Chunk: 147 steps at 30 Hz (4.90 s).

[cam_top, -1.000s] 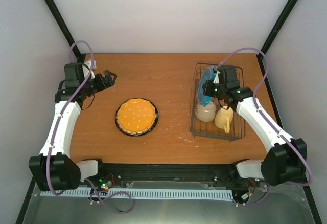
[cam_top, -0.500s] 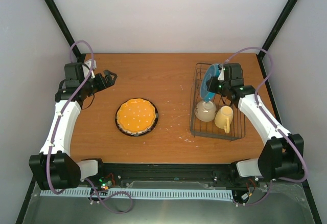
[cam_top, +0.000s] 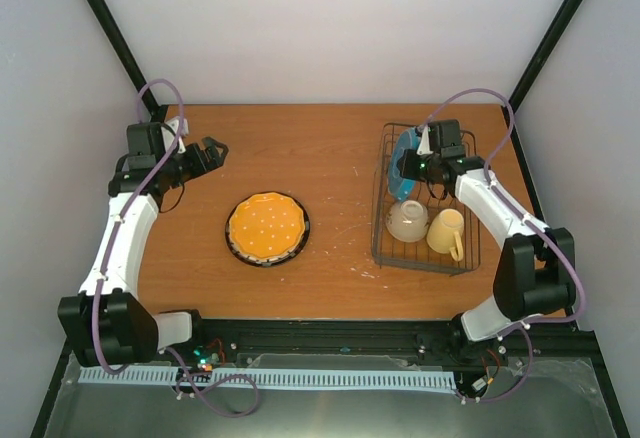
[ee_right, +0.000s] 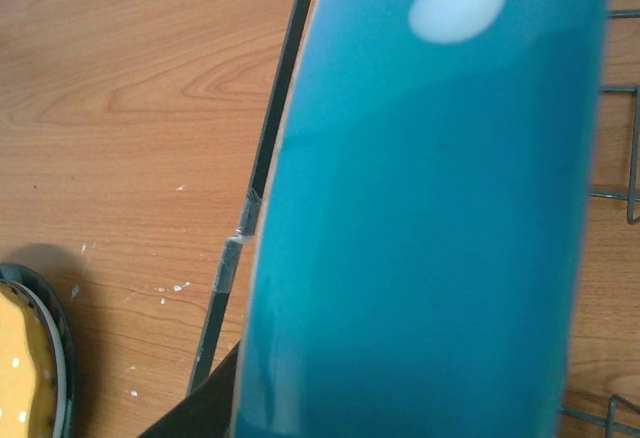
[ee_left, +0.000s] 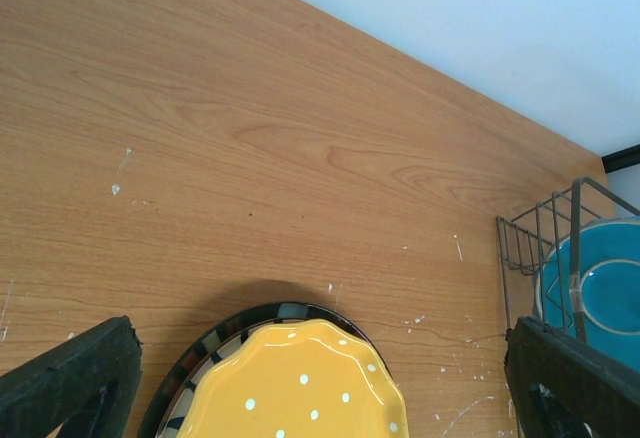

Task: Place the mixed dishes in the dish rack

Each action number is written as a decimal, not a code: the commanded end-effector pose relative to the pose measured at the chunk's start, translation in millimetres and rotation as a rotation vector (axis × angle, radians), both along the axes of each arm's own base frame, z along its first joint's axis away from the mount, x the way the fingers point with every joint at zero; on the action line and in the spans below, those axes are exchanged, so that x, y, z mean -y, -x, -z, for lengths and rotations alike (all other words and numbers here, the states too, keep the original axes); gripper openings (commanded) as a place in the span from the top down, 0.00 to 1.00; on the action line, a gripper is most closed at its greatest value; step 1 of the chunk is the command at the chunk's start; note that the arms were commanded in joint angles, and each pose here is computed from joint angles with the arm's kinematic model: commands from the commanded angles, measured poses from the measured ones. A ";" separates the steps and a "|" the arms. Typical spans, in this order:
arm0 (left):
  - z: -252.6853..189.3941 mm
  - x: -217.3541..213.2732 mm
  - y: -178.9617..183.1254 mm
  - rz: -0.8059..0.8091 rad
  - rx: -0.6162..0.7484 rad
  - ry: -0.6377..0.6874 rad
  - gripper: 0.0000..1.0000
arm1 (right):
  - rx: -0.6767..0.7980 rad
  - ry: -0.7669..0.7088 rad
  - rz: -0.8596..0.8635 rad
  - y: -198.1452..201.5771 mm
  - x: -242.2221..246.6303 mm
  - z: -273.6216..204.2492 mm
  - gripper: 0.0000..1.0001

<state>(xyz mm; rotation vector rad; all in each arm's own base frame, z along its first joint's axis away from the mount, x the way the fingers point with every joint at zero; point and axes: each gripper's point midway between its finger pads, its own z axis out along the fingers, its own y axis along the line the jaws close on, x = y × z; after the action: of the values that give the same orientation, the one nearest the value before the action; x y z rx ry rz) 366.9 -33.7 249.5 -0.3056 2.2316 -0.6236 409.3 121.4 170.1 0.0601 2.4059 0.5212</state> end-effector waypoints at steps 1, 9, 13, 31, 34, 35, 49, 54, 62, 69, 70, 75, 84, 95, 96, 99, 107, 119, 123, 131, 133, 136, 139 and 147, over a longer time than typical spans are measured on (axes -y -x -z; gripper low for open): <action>-2.3 0.2 -6.2 0.026 0.031 -0.008 0.00 | 0.112 0.011 -0.058 -17.7 -5.3 -29.5 0.97; 19.6 1.0 -3.0 0.044 -0.039 -0.016 0.00 | 0.031 0.008 -0.107 -14.1 -12.7 1.0 0.95; 30.0 0.5 -0.3 0.047 -0.067 -0.020 0.00 | 0.010 -0.022 -0.140 -11.2 -21.6 7.3 0.76; 45.5 -0.7 7.2 0.060 -0.108 -0.015 0.00 | 0.195 0.028 -0.037 -8.6 1.9 -54.1 0.42; 59.4 -1.7 13.6 0.067 -0.149 -0.003 0.00 | 0.241 0.069 0.034 -3.4 21.1 -69.6 0.40; 64.5 -1.8 15.7 0.071 -0.163 0.001 0.00 | 0.262 0.082 0.060 -0.9 28.0 -75.9 0.40; 139.5 18.5 43.7 0.173 -0.389 0.120 0.31 | 0.399 0.002 0.112 20.1 36.1 -131.1 0.37; 149.0 16.5 46.5 0.156 -0.440 0.092 0.36 | 0.402 -0.028 0.080 19.6 28.4 -135.0 0.38; 174.7 24.2 52.0 0.172 -0.557 0.010 0.39 | 0.427 -0.031 0.054 22.1 25.4 -146.8 0.37; 182.5 25.7 53.3 0.178 -0.586 -0.002 0.54 | 0.429 -0.044 0.038 21.0 21.8 -147.4 0.37; 183.6 25.7 53.6 0.178 -0.590 -0.002 0.58 | 0.429 -0.045 0.036 20.5 21.3 -147.3 0.37; 190.4 26.4 54.0 0.183 -0.612 -0.002 0.70 | 0.435 -0.047 0.032 19.5 20.3 -149.7 0.37; 196.4 29.2 54.6 0.195 -0.630 -0.003 0.93 | 0.433 -0.040 0.027 20.4 20.4 -149.4 0.37; 140.4 40.7 33.1 0.228 -0.465 0.049 0.99 | 0.485 -0.091 -0.083 31.3 1.7 -163.8 0.38; 128.0 43.3 29.6 0.237 -0.433 0.063 0.99 | 0.512 -0.096 -0.121 35.3 -6.6 -168.3 0.39; 93.9 51.1 22.0 0.264 -0.357 0.100 0.99 | 0.613 -0.055 -0.267 53.7 -44.3 -181.9 0.39; 37.1 52.0 12.9 0.275 -0.274 0.091 0.99 | 0.827 0.347 -0.735 138.7 -187.6 -150.3 0.30; 17.4 51.6 8.7 0.281 -0.254 0.082 0.99 | 1.044 1.085 -0.831 183.3 -226.8 -70.1 0.25; 7.3 53.7 9.9 0.285 -0.241 0.096 0.99 | 1.087 1.203 -0.803 174.8 -229.2 -62.7 0.24; -6.5 57.3 20.1 0.298 -0.221 0.112 0.99 | 1.103 1.273 -0.851 163.2 -261.4 -36.1 0.24; -7.5 58.2 24.0 0.303 -0.217 0.114 0.99 | 1.114 1.285 -0.838 157.3 -268.4 -34.8 0.24; -5.1 58.6 31.5 0.302 -0.218 0.115 0.99 | 1.156 1.288 -0.782 147.6 -279.7 -44.4 0.24; -1.2 60.5 38.7 0.308 -0.221 0.127 0.99 | 1.187 1.303 -0.742 137.3 -289.3 -52.4 0.24; -1.8 66.1 53.8 0.328 -0.211 0.160 0.99 | 1.172 1.352 -0.691 107.2 -303.0 -57.7 0.57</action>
<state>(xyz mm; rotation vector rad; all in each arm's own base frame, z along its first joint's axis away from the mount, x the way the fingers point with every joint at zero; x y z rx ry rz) 315.5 -82.1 214.7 -0.1609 2.5914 -0.8430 285.2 421.1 209.6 -1.3554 1.1121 -0.6786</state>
